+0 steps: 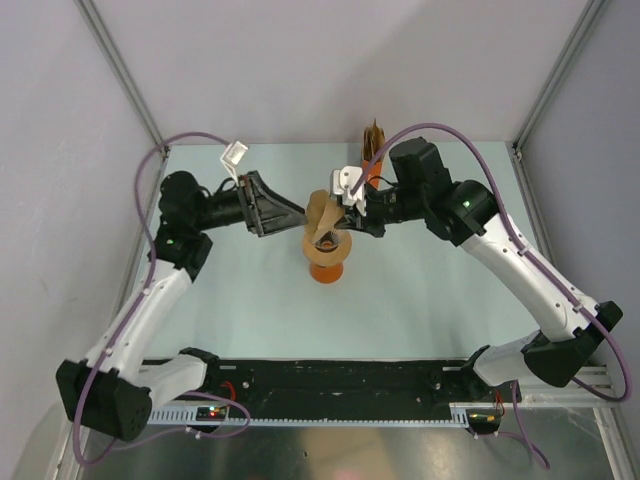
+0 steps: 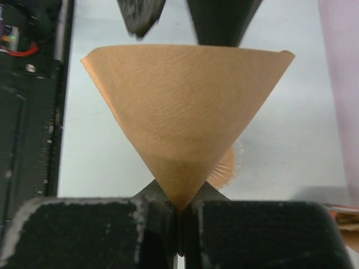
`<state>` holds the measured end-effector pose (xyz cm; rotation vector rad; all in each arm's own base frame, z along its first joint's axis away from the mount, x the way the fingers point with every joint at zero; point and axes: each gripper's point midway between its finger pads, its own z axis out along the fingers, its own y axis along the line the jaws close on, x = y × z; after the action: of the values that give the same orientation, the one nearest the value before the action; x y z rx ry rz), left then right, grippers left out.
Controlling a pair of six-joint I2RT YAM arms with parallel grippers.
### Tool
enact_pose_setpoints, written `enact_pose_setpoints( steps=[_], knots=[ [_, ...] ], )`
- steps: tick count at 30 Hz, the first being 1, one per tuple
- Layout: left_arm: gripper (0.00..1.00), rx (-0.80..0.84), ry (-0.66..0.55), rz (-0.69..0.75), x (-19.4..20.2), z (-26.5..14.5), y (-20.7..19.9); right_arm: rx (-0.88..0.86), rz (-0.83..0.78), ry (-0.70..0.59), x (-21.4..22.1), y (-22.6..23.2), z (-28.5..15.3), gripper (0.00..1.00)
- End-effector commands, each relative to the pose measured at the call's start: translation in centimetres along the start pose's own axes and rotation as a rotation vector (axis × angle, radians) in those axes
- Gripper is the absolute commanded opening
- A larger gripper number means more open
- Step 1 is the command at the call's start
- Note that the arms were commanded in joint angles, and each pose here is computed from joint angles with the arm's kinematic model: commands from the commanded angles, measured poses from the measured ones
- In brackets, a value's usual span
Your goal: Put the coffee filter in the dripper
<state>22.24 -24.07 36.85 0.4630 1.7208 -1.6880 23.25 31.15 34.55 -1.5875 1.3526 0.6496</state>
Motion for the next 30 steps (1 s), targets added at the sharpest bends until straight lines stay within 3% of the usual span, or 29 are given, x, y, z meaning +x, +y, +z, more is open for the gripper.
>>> enact_pose_setpoints(
  steps=[1,12,30],
  knots=[
    [0.86,-0.130,0.031,0.404,-0.8,-1.8,-0.5,-0.137,0.065,-0.126,-2.5,3.0,-1.5,0.00],
    [0.89,-0.222,0.206,0.666,1.5,-1.9,0.4,-0.275,0.177,-0.183,-3.1,5.3,-1.1,0.04],
    [0.80,-0.104,0.251,0.707,2.3,-0.2,-2.3,-0.379,0.259,-0.140,-1.5,7.7,0.5,0.06]
  ],
)
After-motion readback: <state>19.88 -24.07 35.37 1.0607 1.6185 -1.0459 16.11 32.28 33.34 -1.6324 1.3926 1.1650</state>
